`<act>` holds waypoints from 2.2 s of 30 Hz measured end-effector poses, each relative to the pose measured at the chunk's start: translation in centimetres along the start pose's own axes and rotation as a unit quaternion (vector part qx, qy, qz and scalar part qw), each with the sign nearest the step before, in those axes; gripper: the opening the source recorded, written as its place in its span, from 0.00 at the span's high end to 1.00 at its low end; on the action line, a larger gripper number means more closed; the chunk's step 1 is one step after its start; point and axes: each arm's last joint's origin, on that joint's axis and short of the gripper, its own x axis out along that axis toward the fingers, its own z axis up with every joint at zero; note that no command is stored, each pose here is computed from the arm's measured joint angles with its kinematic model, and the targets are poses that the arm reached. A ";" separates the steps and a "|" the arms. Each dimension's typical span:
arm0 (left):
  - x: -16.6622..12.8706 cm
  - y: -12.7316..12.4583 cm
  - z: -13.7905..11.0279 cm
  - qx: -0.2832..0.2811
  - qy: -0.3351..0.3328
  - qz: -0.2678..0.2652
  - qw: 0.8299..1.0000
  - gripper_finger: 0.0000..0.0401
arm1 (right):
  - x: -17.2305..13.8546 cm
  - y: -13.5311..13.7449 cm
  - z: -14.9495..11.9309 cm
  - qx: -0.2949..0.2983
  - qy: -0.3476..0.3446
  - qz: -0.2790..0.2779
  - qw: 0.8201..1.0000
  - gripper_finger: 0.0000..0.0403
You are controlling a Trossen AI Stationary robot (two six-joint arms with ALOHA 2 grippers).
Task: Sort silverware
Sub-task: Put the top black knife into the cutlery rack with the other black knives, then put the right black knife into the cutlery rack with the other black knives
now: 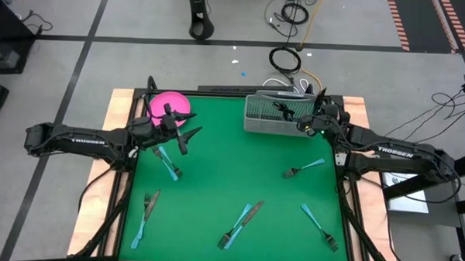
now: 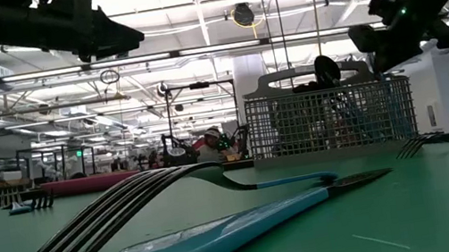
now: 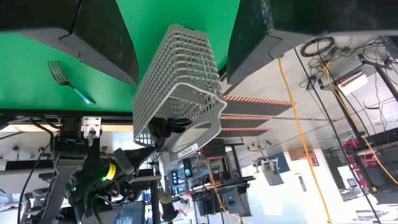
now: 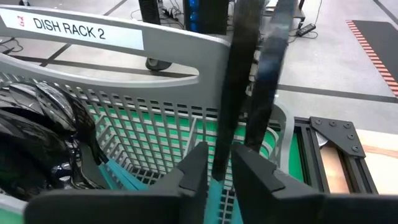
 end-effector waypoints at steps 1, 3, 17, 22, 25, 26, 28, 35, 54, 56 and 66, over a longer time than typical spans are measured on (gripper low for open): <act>0.0 0.0 0.0 0.000 0.000 0.000 1.000 0.39 | 0.0 0.0 0.0 0.000 0.000 0.000 1.000 0.84; 0.0 0.0 0.0 0.003 0.000 0.000 1.000 0.39 | 0.0 0.0 0.0 -0.001 -0.001 0.000 1.000 0.80; 0.0 -0.5 0.1 0.013 -0.016 -0.088 0.996 0.39 | -3.1 1.4 5.6 0.023 -0.008 0.165 0.986 0.63; -0.3 -1.3 0.1 0.003 -0.028 -0.207 0.978 0.39 | -4.1 3.4 6.1 0.002 0.011 0.352 0.936 0.63; -0.6 -2.1 -0.3 -0.025 -0.004 -0.274 0.961 0.39 | -4.9 5.0 6.1 -0.012 0.002 0.423 0.906 0.63; -0.7 -2.3 -0.5 -0.032 0.007 -0.290 0.956 0.39 | -5.1 5.6 6.0 -0.020 -0.003 0.442 0.897 0.63; -1.1 -2.7 -0.8 -0.050 0.035 -0.308 0.949 0.39 | -5.6 6.9 5.6 -0.040 -0.011 0.473 0.880 0.63; -2.3 -4.4 -2.2 -0.096 0.162 -0.308 0.932 0.39 | -6.0 11.8 2.5 -0.100 -0.012 0.527 0.844 0.63; -6.2 -6.7 -1.7 -0.126 0.379 -0.191 0.897 0.39 | -3.6 18.4 -3.8 -0.144 -0.022 0.576 0.805 0.63; -6.2 -7.1 -1.9 -0.127 0.357 -0.193 0.905 0.39 | -3.4 18.6 -4.1 -0.140 -0.016 0.575 0.806 0.63; -6.7 -8.3 -3.0 -0.139 0.320 -0.200 0.916 0.39 | -7.2 20.9 -4.0 -0.262 0.062 0.641 0.719 0.63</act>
